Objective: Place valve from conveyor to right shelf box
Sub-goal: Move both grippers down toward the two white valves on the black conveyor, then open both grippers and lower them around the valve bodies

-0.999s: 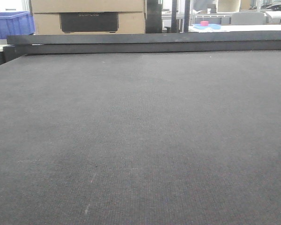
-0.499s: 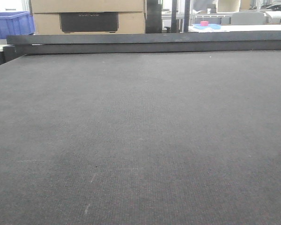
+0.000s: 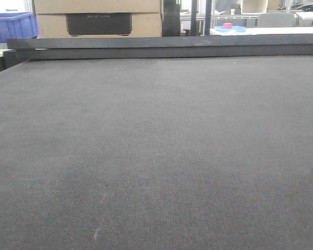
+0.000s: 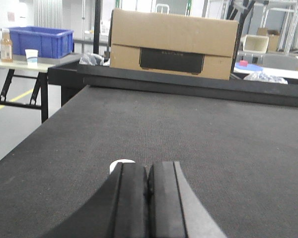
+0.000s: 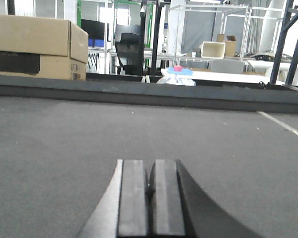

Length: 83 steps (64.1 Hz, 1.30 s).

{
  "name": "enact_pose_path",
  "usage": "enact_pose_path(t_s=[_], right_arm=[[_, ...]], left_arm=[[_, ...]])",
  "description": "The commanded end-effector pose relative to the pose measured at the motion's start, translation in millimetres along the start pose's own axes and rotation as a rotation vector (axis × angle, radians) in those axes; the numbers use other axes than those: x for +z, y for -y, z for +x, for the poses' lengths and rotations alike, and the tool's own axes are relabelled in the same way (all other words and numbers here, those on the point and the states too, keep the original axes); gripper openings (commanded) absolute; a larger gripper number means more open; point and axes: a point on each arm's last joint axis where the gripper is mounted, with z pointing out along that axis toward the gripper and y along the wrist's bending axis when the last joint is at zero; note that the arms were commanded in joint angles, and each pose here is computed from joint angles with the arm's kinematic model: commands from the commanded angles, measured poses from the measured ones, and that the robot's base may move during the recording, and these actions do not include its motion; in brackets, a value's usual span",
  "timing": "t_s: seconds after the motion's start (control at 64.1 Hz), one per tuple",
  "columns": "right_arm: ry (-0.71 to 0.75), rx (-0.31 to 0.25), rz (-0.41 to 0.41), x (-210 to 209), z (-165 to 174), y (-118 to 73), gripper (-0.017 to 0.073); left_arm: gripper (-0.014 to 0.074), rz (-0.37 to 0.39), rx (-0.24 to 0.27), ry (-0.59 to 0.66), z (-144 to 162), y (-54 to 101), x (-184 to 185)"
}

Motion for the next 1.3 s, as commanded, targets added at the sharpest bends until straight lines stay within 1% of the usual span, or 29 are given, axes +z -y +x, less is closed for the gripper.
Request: enact_pose_path(t_s=[0.0,0.047,0.094,0.14,0.25,0.297,0.375,0.437,0.468,0.577,0.624,0.687,0.843,0.952,1.077,1.202,1.28], right_arm=[[0.015,-0.004,0.007,-2.7,-18.8,0.6,-0.0168],[0.003,-0.004,0.008,-5.1,-29.6,0.8,-0.0168],[-0.013,-0.004,0.009,-8.5,-41.5,1.0,-0.0168],[-0.024,-0.004,0.009,-11.7,-52.1,1.2,-0.0168],[-0.111,-0.003,0.010,-9.7,-70.7,1.6,-0.0168],[-0.152,-0.003,0.010,-5.1,-76.7,1.7,-0.0168],[-0.213,-0.003,0.010,5.6,-87.9,1.9,-0.0168],[-0.284,-0.003,0.009,19.3,-94.3,2.1,-0.0168],[-0.318,-0.001,0.008,25.5,-96.3,2.1,-0.0168],[-0.500,0.000,0.007,53.3,-103.3,2.4,-0.0168],[-0.606,0.000,0.007,66.0,-102.9,2.6,-0.0168],[-0.719,0.000,0.007,83.3,-107.4,2.8,-0.0168],[-0.959,0.000,0.006,126.0,-104.4,3.1,-0.0168],[-1.044,0.000,0.005,151.6,-103.1,3.3,-0.0168],[-1.155,0.005,0.003,168.7,-103.5,3.1,-0.0168],[-1.238,0.041,-0.018,181.1,-106.6,0.0,-0.0168],[-1.272,0.031,-0.040,187.2,-110.2,-5.1,-0.0168]], left_arm=[[-0.0111,-0.003,0.001,-0.005,-24.5,1.4,-6.5],[-0.0111,-0.011,0.005,-0.041,-36.5,1.7,-11.8],[-0.0111,-0.018,0.015,-0.040,-53.1,2.2,-18.5],[-0.0111,-0.027,0.020,-0.071,-64.8,2.4,-21.6],[-0.0111,-0.036,0.019,-0.133,-91.5,3.8,-21.3],[-0.0111,-0.042,0.018,-0.184,-99.1,4.1,-18.4],[-0.0111,-0.054,0.018,-0.289,-112.5,4.8,-7.2],[-0.0111,-0.064,0.018,-0.395,-122.1,5.3,11.1],[-0.0111,-0.066,0.019,-0.423,-128.0,5.7,18.0],[-0.0111,-0.080,0.019,-0.567,-139.7,6.4,47.9],[-0.0111,-0.088,0.020,-0.643,-144.7,6.6,64.6],[-0.0111,-0.095,0.020,-0.725,-146.3,6.7,83.5],[-0.0111,-0.098,0.022,-0.772,-155.3,7.6,128.6],[-0.0111,-0.096,0.015,-0.814,-153.5,8.3,152.5],[-0.0111,-0.102,0.011,-0.857,-147.5,7.9,167.6],[-0.0111,-0.120,-0.017,-0.922,-138.6,7.3,172.4],[-0.0111,-0.123,-0.018,-0.957,-133.9,7.1,174.7]])
